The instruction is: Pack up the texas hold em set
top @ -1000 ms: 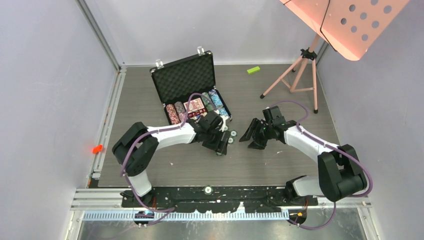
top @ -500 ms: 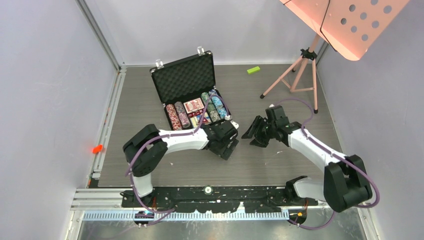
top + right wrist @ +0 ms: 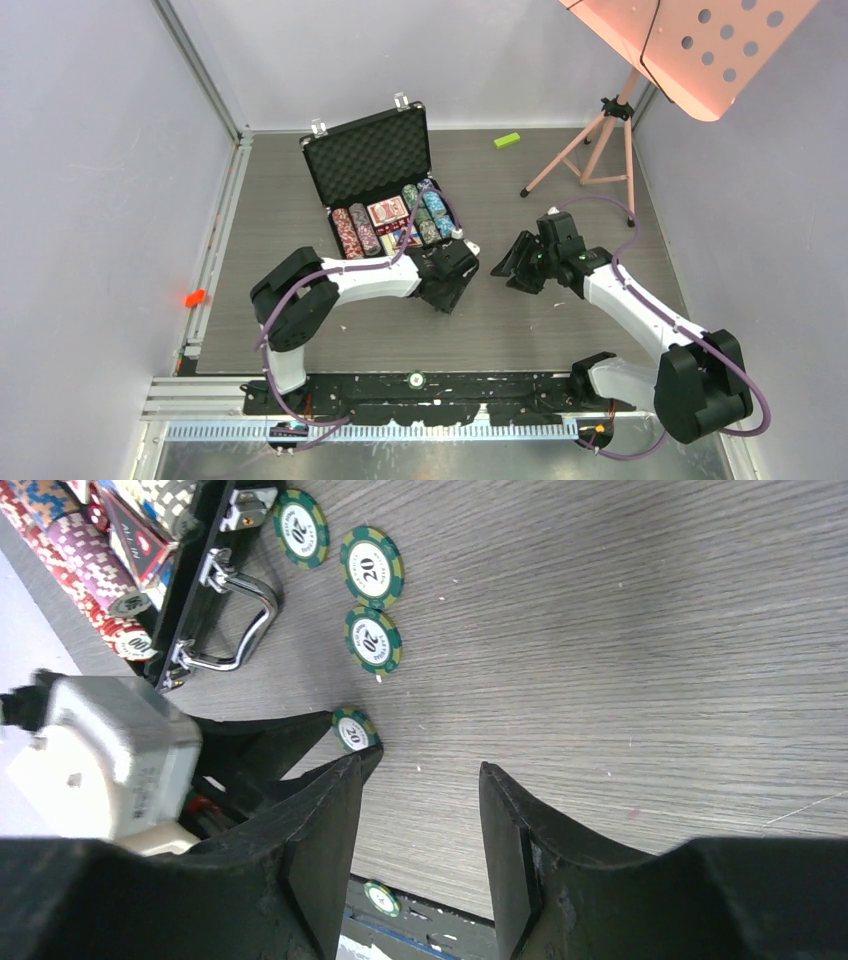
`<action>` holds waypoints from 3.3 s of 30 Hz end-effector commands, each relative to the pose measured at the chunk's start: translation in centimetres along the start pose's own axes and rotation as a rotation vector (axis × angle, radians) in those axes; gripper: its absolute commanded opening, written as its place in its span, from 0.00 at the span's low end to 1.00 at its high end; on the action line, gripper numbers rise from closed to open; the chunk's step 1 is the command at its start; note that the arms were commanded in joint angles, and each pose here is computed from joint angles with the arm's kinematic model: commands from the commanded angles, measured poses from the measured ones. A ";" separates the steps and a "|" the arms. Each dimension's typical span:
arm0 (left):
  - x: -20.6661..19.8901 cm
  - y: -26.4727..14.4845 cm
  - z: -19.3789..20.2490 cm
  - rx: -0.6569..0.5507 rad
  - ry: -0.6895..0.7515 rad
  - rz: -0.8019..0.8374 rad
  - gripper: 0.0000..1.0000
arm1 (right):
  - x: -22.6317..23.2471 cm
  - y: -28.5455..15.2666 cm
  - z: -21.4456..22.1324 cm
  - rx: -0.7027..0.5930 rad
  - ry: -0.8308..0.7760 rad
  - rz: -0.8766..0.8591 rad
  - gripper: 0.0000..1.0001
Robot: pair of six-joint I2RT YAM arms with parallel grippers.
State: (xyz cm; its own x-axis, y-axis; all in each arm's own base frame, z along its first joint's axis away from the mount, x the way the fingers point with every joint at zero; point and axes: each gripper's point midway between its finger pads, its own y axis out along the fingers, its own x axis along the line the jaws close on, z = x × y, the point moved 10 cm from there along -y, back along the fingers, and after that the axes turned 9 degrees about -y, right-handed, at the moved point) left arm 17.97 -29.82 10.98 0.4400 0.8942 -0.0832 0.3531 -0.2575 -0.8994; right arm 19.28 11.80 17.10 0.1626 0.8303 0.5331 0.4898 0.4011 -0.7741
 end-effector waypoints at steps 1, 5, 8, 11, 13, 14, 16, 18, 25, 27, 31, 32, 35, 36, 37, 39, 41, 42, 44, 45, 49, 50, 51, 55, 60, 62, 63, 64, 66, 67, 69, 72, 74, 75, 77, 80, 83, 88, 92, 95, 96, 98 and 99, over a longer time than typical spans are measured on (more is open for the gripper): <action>2.9 2.5 2.6 0.153 -0.063 0.002 0.35 | -0.3 0.8 0.2 0.041 -0.004 -0.010 0.52; 3.7 2.0 2.2 0.159 -0.102 0.114 0.34 | -0.1 1.6 0.3 0.080 -0.004 -0.045 0.52; 4.1 1.8 1.9 0.172 -0.129 0.190 0.34 | 0.2 2.4 0.5 0.118 -0.007 -0.070 0.52; 4.3 1.7 1.7 0.181 -0.150 0.255 0.34 | 0.7 3.1 0.9 0.154 -0.012 -0.094 0.52; 4.5 1.7 1.6 0.180 -0.155 0.270 0.34 | 1.0 3.8 1.1 0.179 0.004 -0.117 0.52; 4.5 1.8 1.6 0.180 -0.154 0.274 0.34 | 1.2 4.3 1.1 0.194 0.024 -0.135 0.52; 4.5 1.8 1.6 0.176 -0.155 0.286 0.34 | 1.4 5.1 1.0 0.212 0.059 -0.163 0.52; 4.7 2.0 1.6 0.182 -0.165 0.317 0.34 | 1.7 5.7 0.9 0.226 0.095 -0.195 0.52; 5.1 2.4 1.4 0.165 -0.195 0.388 0.33 | 2.1 7.4 0.8 0.294 0.174 -0.199 0.52; 5.2 2.3 1.3 0.162 -0.196 0.404 0.33 | 2.4 8.0 0.7 0.311 0.189 -0.206 0.52; 5.3 2.3 1.2 0.151 -0.197 0.420 0.33 | 3.5 9.2 1.1 0.361 0.186 -0.213 0.50; 5.4 2.2 1.2 0.150 -0.198 0.421 0.32 | 3.8 9.5 1.4 0.378 0.186 -0.210 0.50; 5.5 2.2 1.2 0.148 -0.199 0.425 0.32 | 4.3 10.1 1.9 0.395 0.182 -0.208 0.50; 5.5 2.2 1.2 0.146 -0.198 0.427 0.32 | 4.4 10.1 1.9 0.401 0.186 -0.215 0.50; 5.6 2.1 1.2 0.144 -0.197 0.429 0.32 | 4.5 10.2 2.0 0.411 0.186 -0.225 0.49; 5.6 2.1 1.1 0.138 -0.193 0.429 0.32 | 4.5 10.2 2.3 0.427 0.183 -0.227 0.47; 5.8 2.1 1.0 0.134 -0.192 0.427 0.32 | 4.5 10.2 2.5 0.442 0.173 -0.214 0.46; 5.8 2.1 1.0 0.129 -0.193 0.429 0.32 | 4.5 10.2 2.5 0.445 0.169 -0.211 0.45; 5.9 2.0 0.9 0.122 -0.195 0.435 0.32 | 4.4 10.1 2.6 0.453 0.168 -0.203 0.39; 5.9 1.9 0.8 0.118 -0.195 0.437 0.32 | 4.4 10.1 2.6 0.454 0.169 -0.203 0.34; 5.9 1.5 0.6 0.096 -0.190 0.442 0.33 | 4.5 10.0 2.5 0.447 0.172 -0.213 0.21; 6.0 1.4 0.6 0.089 -0.190 0.441 0.33 | 4.5 10.0 2.5 0.447 0.174 -0.215 0.18; 6.0 1.3 0.5 0.086 -0.191 0.442 0.33 | 4.7 10.0 2.4 0.445 0.179 -0.224 0.17; 6.1 1.1 0.4 0.074 -0.197 0.446 0.33 | 4.8 10.0 2.5 0.449 0.195 -0.243 0.12; 6.2 1.0 0.3 0.060 -0.199 0.447 0.33 | 4.5 10.0 2.6 0.456 0.189 -0.238 0.28; 6.2 1.1 0.4 0.062 -0.199 0.448 0.33 | 4.3 10.0 2.8 0.461 0.180 -0.224 0.32; 6.2 1.1 0.4 0.063 -0.198 0.449 0.33 | 4.3 10.1 2.9 0.461 0.177 -0.221 0.34; 6.2 1.1 0.5 0.062 -0.198 0.450 0.33 | 4.2 10.2 3.0 0.469 0.172 -0.217 0.34; 6.2 1.2 0.5 0.061 -0.196 0.451 0.33 | 4.2 10.4 3.3 0.480 0.168 -0.221 0.35; 6.2 1.2 0.5 0.059 -0.195 0.453 0.33 | 4.3 10.5 3.6 0.489 0.162 -0.223 0.35; 6.2 1.1 0.5 0.057 -0.192 0.458 0.33 | 4.6 10.6 3.9 0.499 0.157 -0.234 0.35; 6.2 1.1 0.4 0.051 -0.189 0.458 0.33 | 4.8 10.7 4.1 0.503 0.153 -0.239 0.34; 6.2 0.9 0.4 0.041 -0.186 0.461 0.33 | 4.7 10.6 4.3 0.506 0.151 -0.237 0.26; 6.2 0.8 0.4 0.039 -0.185 0.463 0.33 | 4.7 10.5 4.3 0.504 0.148 -0.232 0.20; 6.2 0.6 0.3 0.034 -0.183 0.467 0.34 | 4.7 10.3 4.2 0.494 0.140 -0.220 0.08; 6.2 0.0 0.2 0.022 -0.185 0.472 0.49 | 5.0 9.9 3.9 0.474 0.122 -0.210 0.01; 6.3 -1.5 -0.1 -0.019 -0.192 0.464 0.69 | 5.3 9.4 3.5 0.445 0.091 -0.188 0.01; 6.8 -4.7 -0.9 -0.127 -0.195 0.442 0.82 | 6.4 7.8 2.1 0.372 0.008 -0.165 0.01; 7.3 -6.7 -1.2 -0.229 -0.162 0.429 0.82 | 7.2 6.5 1.1 0.310 -0.016 -0.150 0.01; 7.7 -7.7 -1.2 -0.355 -0.122 0.428 0.82 | 8.1 5.8 0.3 0.268 -0.027 -0.153 0.01; 7.9 -7.6 -1.1 -0.409 -0.100 0.431 0.81 | 8.5 5.5 -0.2 0.245 -0.033 -0.162 0.01; 8.2 -8.2 -1.4 -0.524 -0.070 0.425 0.80 | 9.3 5.1 -0.9 0.212 -0.039 -0.172 0.01; 8.5 -8.2 -1.2 -0.565 -0.057 0.409 0.79 | 9.5 5.0 -1.1 0.201 -0.041 -0.171 0.01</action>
State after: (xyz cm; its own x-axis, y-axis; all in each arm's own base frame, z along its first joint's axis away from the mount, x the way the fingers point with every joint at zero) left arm 18.84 -21.14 17.23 0.5091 0.7017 -0.4984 0.4032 -0.7061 -0.5821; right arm 23.26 21.00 15.97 0.1071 0.7516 0.6509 0.2369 0.6165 -0.7509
